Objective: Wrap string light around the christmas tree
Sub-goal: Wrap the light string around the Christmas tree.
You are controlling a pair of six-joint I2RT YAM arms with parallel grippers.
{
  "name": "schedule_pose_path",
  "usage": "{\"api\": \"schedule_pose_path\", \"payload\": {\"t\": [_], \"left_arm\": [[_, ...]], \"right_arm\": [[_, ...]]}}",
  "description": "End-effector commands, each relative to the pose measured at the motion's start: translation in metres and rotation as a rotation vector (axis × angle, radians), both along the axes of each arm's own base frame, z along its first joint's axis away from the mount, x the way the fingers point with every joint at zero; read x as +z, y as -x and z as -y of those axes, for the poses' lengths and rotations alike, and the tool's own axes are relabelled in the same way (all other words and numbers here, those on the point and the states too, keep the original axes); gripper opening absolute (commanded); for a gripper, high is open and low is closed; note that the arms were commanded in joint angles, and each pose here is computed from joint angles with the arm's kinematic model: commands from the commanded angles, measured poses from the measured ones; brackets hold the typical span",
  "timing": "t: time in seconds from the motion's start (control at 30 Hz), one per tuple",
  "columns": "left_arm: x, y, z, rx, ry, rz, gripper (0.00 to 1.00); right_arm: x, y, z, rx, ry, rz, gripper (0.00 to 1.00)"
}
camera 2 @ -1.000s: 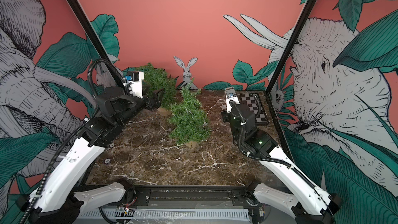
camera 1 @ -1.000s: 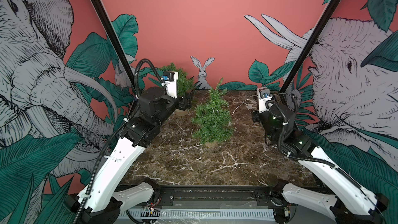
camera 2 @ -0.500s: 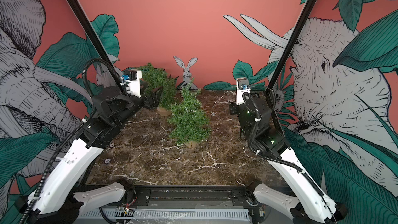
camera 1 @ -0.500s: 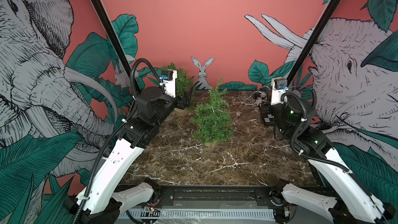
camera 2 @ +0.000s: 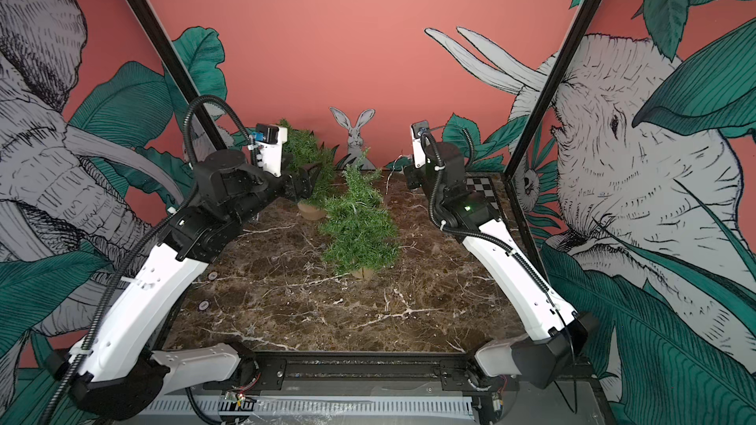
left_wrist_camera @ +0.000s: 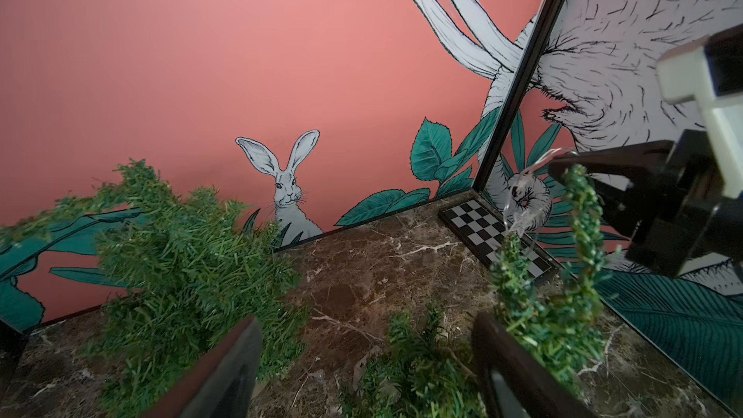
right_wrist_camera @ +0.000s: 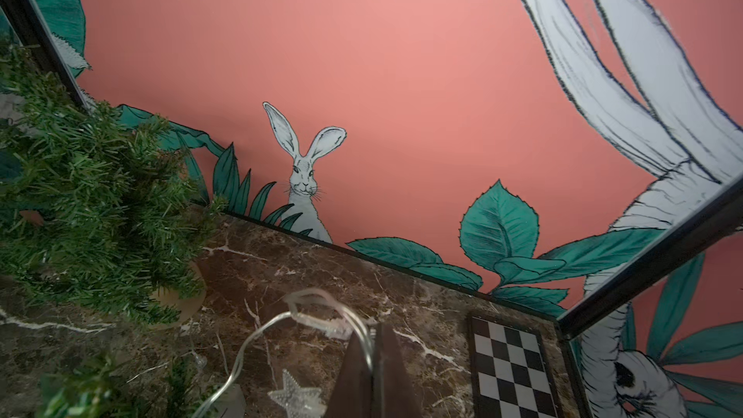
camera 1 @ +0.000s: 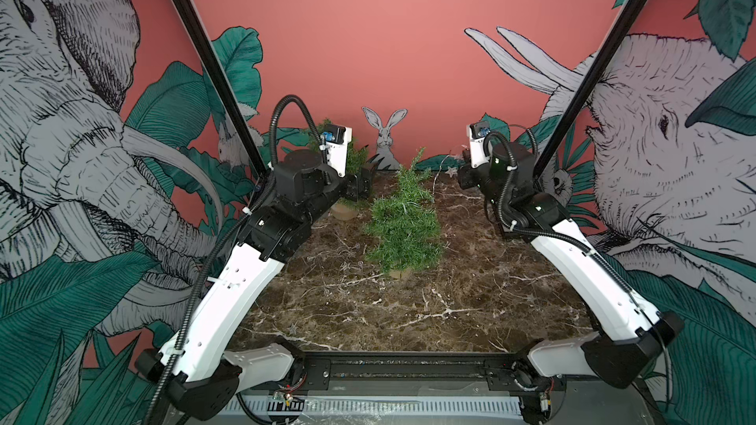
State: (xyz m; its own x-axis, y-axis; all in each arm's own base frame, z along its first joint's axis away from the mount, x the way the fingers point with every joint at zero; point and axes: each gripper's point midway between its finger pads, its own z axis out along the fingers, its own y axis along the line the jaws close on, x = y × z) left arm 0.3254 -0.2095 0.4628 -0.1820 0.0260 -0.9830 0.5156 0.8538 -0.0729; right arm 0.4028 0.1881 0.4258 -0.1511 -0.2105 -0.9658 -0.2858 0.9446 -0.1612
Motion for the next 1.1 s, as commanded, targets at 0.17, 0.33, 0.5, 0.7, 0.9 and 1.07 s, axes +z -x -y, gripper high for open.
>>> {"api": "schedule_pose_path", "payload": {"t": [0.17,0.33,0.5,0.7,0.9,1.07], "left_arm": [[0.019,-0.015,0.016,-0.152,0.082,-0.031,0.84],[0.03,-0.021,0.033,-0.323,0.174,-0.061,0.83],[0.028,-0.033,0.05,-0.404,0.18,-0.079,0.79],[0.026,-0.044,0.075,-0.539,0.19,-0.11,0.76],[0.023,-0.057,0.091,-0.604,0.224,-0.118,0.74],[0.028,-0.055,0.103,-0.705,0.276,-0.123,0.71]], "right_arm": [[0.028,-0.007,-0.035,0.157,-0.118,0.07,0.0],[0.033,-0.008,-0.052,0.238,-0.142,0.088,0.0],[0.038,-0.006,-0.062,0.291,-0.174,0.12,0.0],[0.041,-0.006,-0.072,0.341,-0.197,0.142,0.0],[0.037,-0.011,-0.078,0.354,-0.204,0.127,0.0],[0.033,-0.012,-0.081,0.366,-0.217,0.117,0.0]]}}
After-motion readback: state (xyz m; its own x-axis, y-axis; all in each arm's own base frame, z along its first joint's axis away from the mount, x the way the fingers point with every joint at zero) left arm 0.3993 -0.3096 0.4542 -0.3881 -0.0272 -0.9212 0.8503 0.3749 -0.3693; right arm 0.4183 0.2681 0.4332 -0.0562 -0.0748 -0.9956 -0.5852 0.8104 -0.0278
